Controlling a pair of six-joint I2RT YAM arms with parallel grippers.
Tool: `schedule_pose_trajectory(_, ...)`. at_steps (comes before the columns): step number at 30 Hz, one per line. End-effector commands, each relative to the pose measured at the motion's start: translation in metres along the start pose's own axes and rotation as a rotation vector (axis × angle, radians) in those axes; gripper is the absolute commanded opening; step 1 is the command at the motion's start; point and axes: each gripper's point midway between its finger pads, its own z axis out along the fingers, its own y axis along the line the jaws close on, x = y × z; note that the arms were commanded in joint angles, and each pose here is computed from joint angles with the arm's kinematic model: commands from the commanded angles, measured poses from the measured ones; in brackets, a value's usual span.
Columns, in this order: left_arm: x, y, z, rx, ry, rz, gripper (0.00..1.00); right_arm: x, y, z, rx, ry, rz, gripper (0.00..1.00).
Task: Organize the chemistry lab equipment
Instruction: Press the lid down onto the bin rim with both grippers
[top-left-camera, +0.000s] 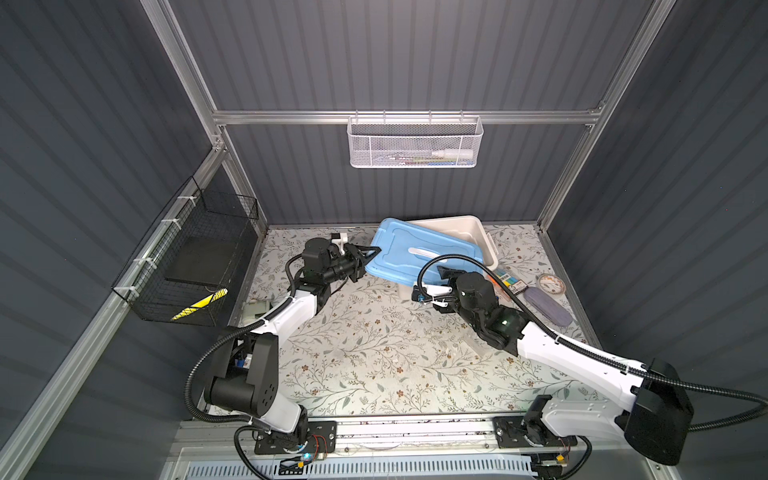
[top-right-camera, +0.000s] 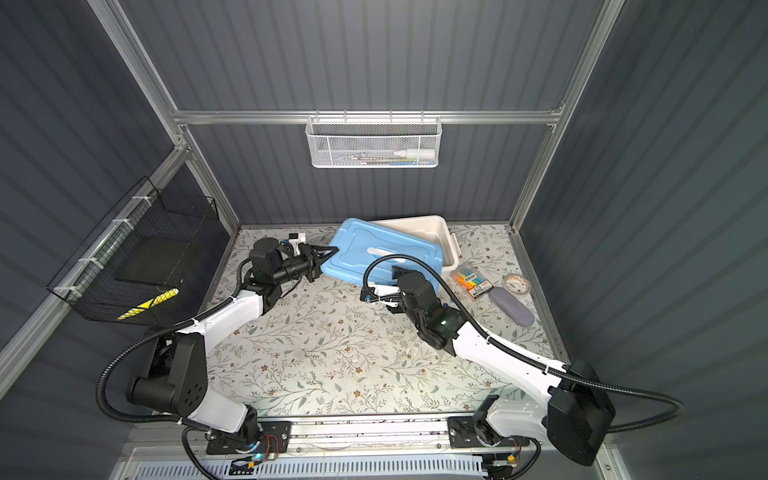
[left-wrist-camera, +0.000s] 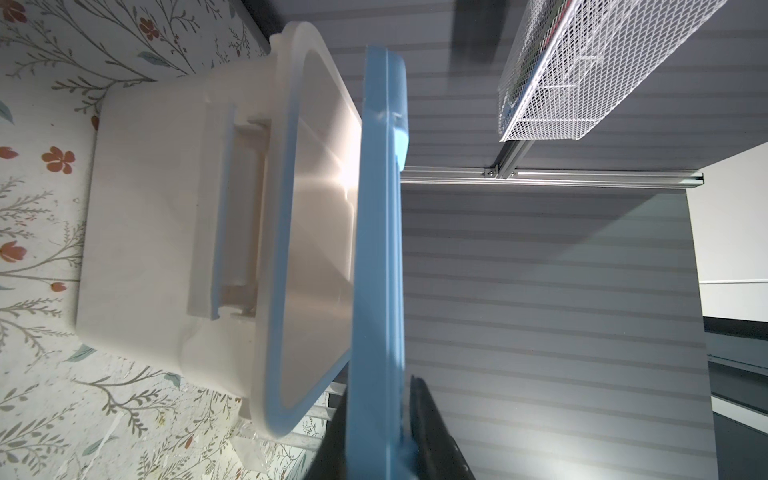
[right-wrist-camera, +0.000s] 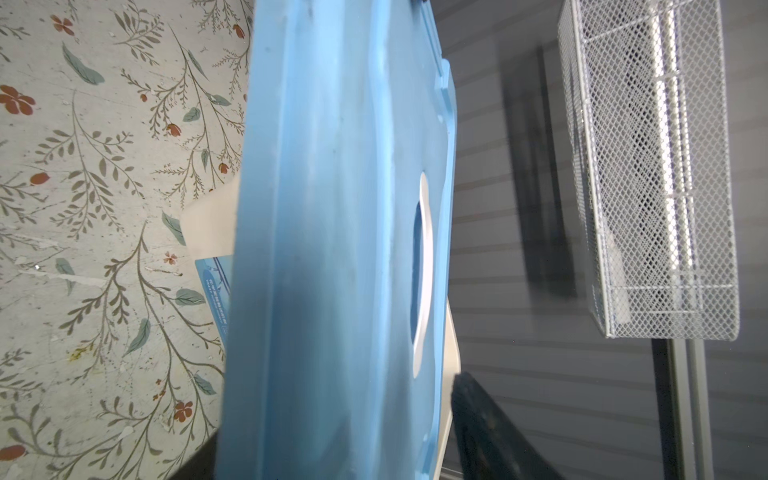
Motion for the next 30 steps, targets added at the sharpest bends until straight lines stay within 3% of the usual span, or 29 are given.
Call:
schedule_pose_trajectory(1, 0.008, -0.018, -0.004, 0.074, -0.005, 0.095, 0.17, -0.001, -0.023, -0.001, 0.035, 0.003, 0.055, 0.70)
schedule_pose_trajectory(15, 0.007, -0.024, 0.023, 0.188, -0.048, 0.119, 0.14, 0.032, -0.037, 0.011, 0.034, 0.075, 0.117, 0.75)
schedule_pose_trajectory(30, -0.002, -0.015, 0.044, 0.200, -0.131, 0.131, 0.11, 0.068, -0.051, 0.023, 0.004, 0.142, 0.204, 0.79)
